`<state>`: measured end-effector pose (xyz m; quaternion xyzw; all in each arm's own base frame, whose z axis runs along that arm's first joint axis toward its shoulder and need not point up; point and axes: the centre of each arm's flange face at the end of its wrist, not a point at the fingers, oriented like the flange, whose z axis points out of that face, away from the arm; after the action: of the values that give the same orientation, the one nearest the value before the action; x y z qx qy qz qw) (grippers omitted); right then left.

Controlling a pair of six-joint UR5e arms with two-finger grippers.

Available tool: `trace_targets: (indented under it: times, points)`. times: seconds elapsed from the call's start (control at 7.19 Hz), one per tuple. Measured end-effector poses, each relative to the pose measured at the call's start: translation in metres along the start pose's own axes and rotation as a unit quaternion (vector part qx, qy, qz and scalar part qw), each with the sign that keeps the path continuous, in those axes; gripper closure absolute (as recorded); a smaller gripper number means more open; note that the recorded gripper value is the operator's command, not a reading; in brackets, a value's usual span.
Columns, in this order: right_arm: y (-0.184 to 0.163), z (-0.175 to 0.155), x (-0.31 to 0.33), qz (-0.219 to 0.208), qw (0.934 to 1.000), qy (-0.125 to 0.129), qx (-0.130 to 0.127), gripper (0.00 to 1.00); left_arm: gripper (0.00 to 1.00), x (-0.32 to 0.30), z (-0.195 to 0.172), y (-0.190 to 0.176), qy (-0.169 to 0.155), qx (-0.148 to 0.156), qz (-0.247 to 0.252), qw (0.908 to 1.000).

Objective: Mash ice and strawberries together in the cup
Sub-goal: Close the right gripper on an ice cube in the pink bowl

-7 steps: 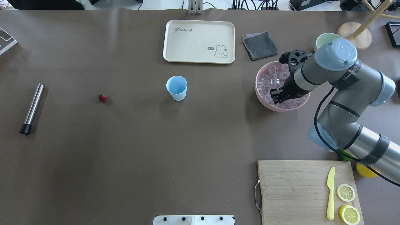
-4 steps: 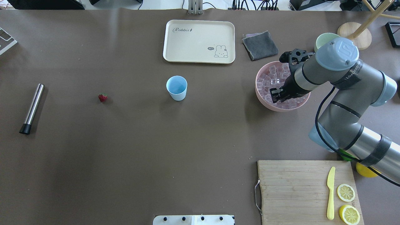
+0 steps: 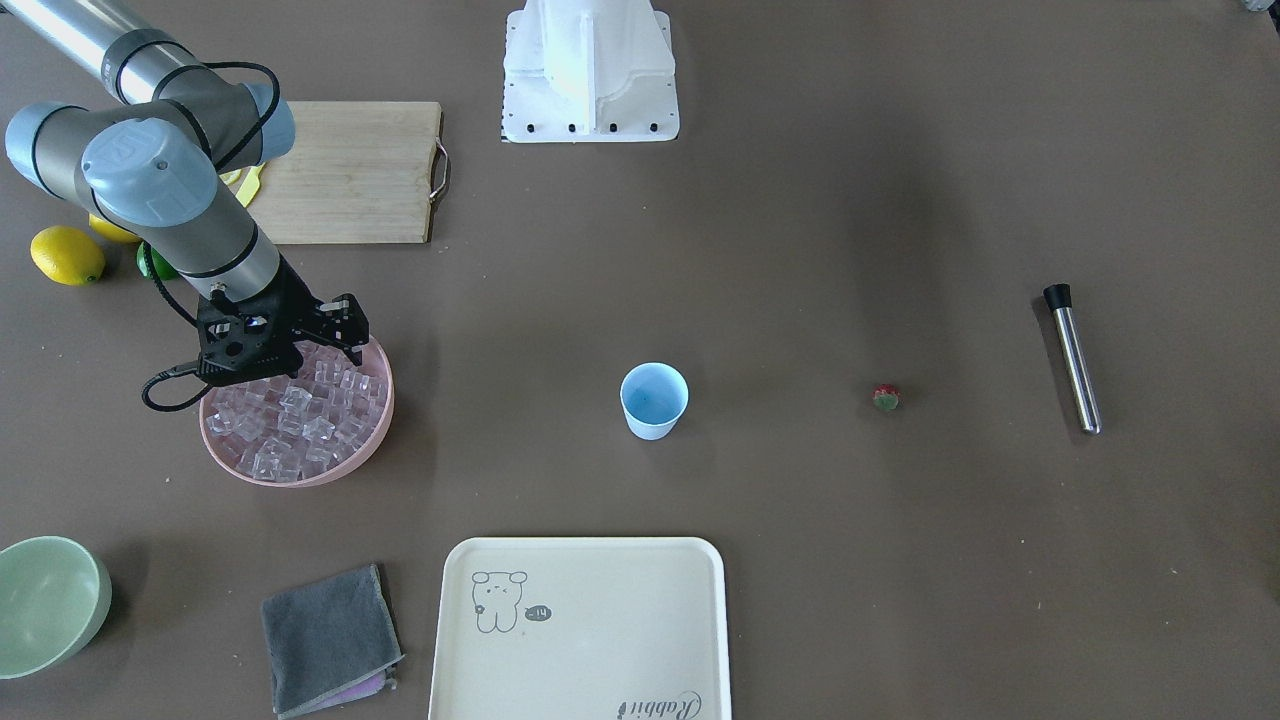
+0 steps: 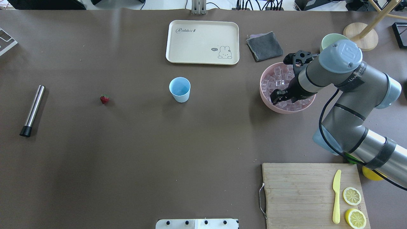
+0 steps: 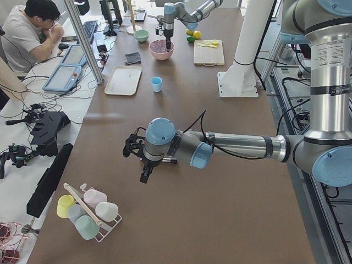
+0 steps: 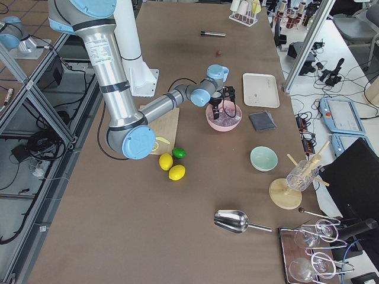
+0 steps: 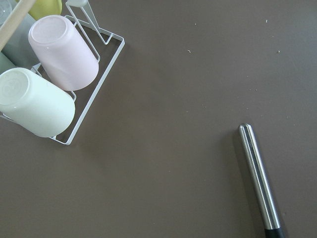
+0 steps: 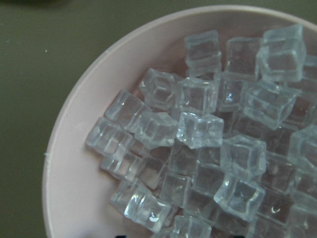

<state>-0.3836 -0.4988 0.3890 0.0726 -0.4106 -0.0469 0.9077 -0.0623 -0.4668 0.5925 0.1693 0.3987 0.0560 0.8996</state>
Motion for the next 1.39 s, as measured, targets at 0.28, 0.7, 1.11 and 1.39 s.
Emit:
trace_targets:
  times: [0.28, 0.7, 1.11, 1.39]
  points:
    - [0.002, 0.005, -0.003, -0.003, 1.0000, 0.003, 0.000, 0.28, 0.02, 0.001, -0.001, -0.002, 0.000, 0.001, 0.001, 1.0000]
    - [0.005, 0.009, -0.007, -0.006, 0.9999, 0.007, 0.006, 0.54, 0.02, 0.000, 0.000, 0.000, 0.000, 0.000, 0.000, 1.0000]
    - [0.006, 0.011, -0.010, -0.007, 0.9998, 0.013, 0.013, 0.60, 0.02, -0.002, 0.002, 0.002, -0.001, -0.002, -0.002, 1.0000]
    - [0.008, 0.012, -0.012, -0.009, 0.9997, 0.016, 0.017, 0.62, 0.02, -0.003, 0.002, 0.003, -0.001, -0.002, -0.002, 1.0000]
